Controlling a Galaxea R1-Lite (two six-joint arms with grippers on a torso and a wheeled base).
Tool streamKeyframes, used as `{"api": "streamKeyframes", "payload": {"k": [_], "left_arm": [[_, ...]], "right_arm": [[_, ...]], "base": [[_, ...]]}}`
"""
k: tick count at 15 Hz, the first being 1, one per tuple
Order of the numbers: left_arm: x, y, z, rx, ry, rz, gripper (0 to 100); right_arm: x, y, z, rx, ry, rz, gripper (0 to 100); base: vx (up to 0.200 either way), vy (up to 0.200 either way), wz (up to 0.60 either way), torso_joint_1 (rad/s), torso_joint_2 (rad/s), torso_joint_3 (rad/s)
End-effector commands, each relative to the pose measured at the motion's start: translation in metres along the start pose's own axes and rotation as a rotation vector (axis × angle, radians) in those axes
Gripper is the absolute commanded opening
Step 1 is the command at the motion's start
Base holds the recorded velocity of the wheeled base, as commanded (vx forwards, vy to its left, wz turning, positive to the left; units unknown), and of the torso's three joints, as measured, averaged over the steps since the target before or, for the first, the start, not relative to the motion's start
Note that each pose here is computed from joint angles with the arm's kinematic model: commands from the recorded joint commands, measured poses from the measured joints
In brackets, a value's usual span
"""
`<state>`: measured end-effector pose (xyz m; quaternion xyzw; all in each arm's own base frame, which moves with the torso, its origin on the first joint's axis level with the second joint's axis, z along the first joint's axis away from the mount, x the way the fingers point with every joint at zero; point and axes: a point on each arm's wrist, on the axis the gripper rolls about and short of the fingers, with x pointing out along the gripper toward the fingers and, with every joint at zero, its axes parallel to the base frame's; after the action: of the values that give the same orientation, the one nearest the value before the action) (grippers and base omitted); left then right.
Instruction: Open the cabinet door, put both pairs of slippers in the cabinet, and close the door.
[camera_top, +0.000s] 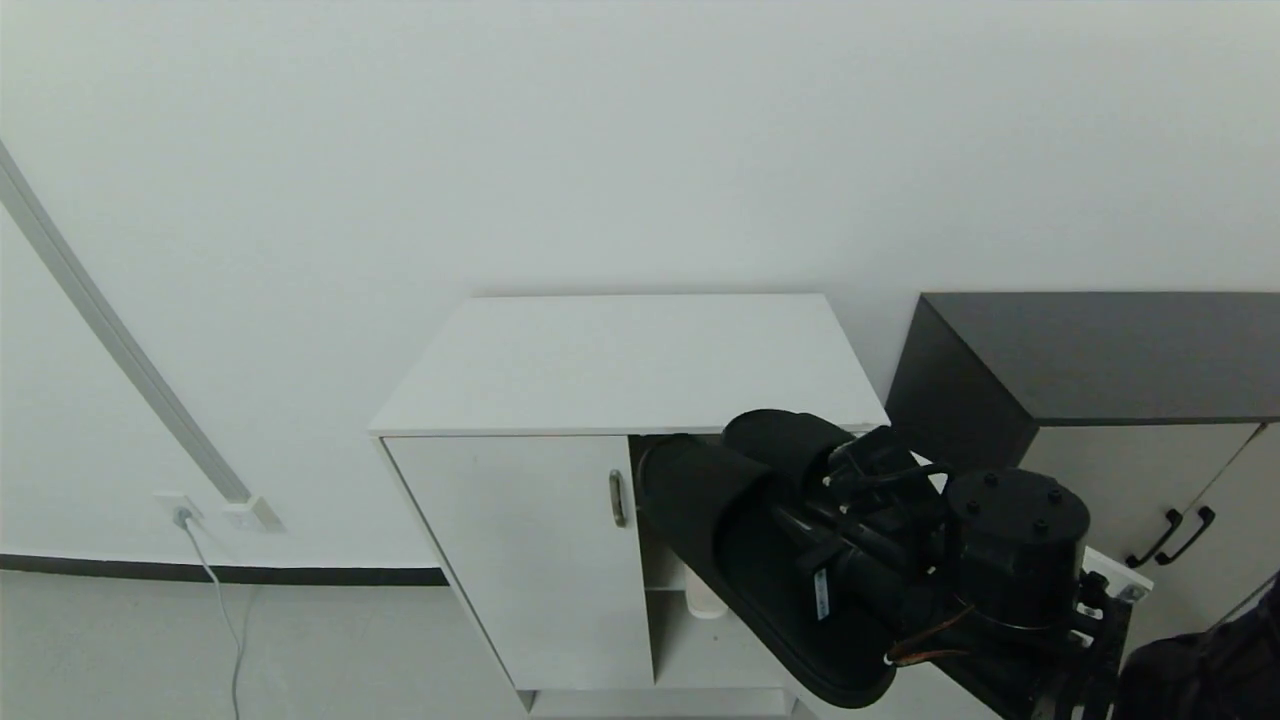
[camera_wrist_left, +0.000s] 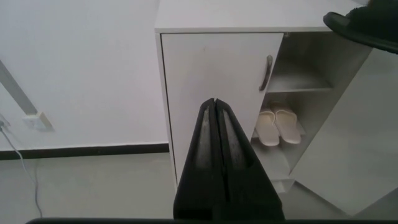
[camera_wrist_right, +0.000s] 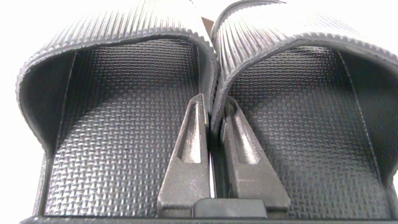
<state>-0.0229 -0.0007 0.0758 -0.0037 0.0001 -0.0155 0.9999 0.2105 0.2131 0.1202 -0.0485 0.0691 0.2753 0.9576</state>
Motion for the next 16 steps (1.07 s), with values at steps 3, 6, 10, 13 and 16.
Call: {"api": "streamKeyframes", "payload": {"k": [3, 6, 10, 13, 16], "left_arm": [[0.0000, 0.0000, 0.0000, 0.000, 0.000, 0.000, 0], [0.0000, 0.0000, 0.0000, 0.000, 0.000, 0.000, 0], [0.0001, 0.0000, 0.0000, 0.000, 0.002, 0.000, 0], [0.0000, 0.0000, 0.0000, 0.000, 0.000, -0.001, 0], [0.0001, 0.0000, 0.0000, 0.000, 0.002, 0.000, 0]], "right_arm": [[-0.0009, 0.0001, -0.0015, -0.003, 0.005, 0.003, 0], [0.0011, 0.0007, -0.0050, -0.004, 0.010, 0.003, 0], [0.0040, 0.0010, -0.0095, -0.003, 0.010, 0.001, 0], [0.0038, 0.0010, -0.0098, -0.004, 0.011, 0.001, 0], [0.0038, 0.0010, -0.0098, -0.004, 0.011, 0.001, 0]], "base": [[0.000, 0.000, 0.00, -0.170, 0.39, 0.222], [0.000, 0.000, 0.00, -0.206, 0.48, 0.269], [0.000, 0.000, 0.00, -0.232, 0.55, 0.320], [0.000, 0.000, 0.00, -0.211, 0.54, 0.326], [0.000, 0.000, 0.00, -0.196, 0.51, 0.312]]}}
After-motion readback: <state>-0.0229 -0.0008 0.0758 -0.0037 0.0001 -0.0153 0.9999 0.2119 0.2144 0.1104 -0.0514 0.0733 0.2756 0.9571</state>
